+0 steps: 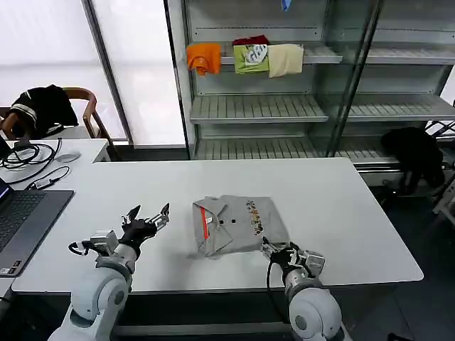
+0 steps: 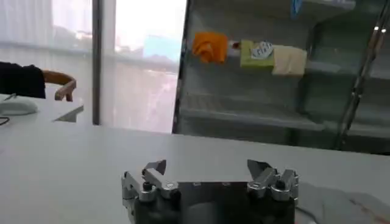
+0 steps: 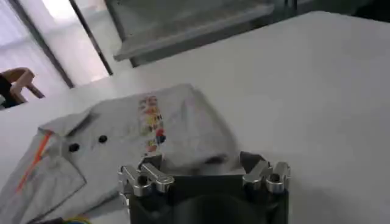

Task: Fold and organize the clothes.

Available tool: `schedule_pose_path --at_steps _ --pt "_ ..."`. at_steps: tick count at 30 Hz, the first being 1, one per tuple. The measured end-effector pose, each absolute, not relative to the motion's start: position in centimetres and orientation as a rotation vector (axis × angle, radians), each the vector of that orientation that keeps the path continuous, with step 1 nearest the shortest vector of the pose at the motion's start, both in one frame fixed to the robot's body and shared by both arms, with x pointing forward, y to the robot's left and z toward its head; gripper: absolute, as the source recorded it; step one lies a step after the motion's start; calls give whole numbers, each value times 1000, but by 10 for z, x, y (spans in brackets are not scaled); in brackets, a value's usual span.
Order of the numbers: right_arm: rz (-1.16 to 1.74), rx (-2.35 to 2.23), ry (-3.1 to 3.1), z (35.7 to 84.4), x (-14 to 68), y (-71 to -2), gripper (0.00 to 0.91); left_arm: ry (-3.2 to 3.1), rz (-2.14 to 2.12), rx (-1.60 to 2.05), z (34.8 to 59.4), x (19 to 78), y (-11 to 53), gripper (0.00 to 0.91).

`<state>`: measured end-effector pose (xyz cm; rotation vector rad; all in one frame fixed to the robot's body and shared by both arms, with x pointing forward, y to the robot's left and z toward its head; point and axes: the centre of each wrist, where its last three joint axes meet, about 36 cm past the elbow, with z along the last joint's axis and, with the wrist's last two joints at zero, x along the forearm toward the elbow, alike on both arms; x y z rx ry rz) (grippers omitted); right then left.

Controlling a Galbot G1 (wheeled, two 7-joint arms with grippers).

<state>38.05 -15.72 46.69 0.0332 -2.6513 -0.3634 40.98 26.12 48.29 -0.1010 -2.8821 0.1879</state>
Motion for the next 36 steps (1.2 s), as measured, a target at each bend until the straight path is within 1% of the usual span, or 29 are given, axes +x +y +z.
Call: schedule_pose_path --at_steps 12,18,25,36 --pt "-265 96 -2851 504 396 -136 907 -2923 203 -63 491 396 264 907" --pt "-75 27 -2953 499 406 -133 907 -2975 206 -15 493 386 264 907" --pt "94 -119 -3028 496 410 -149 907 -3025 208 33 493 377 261 907" --pt "153 -282 -3007 479 403 -188 907 -3055 167 95 490 377 265 907"
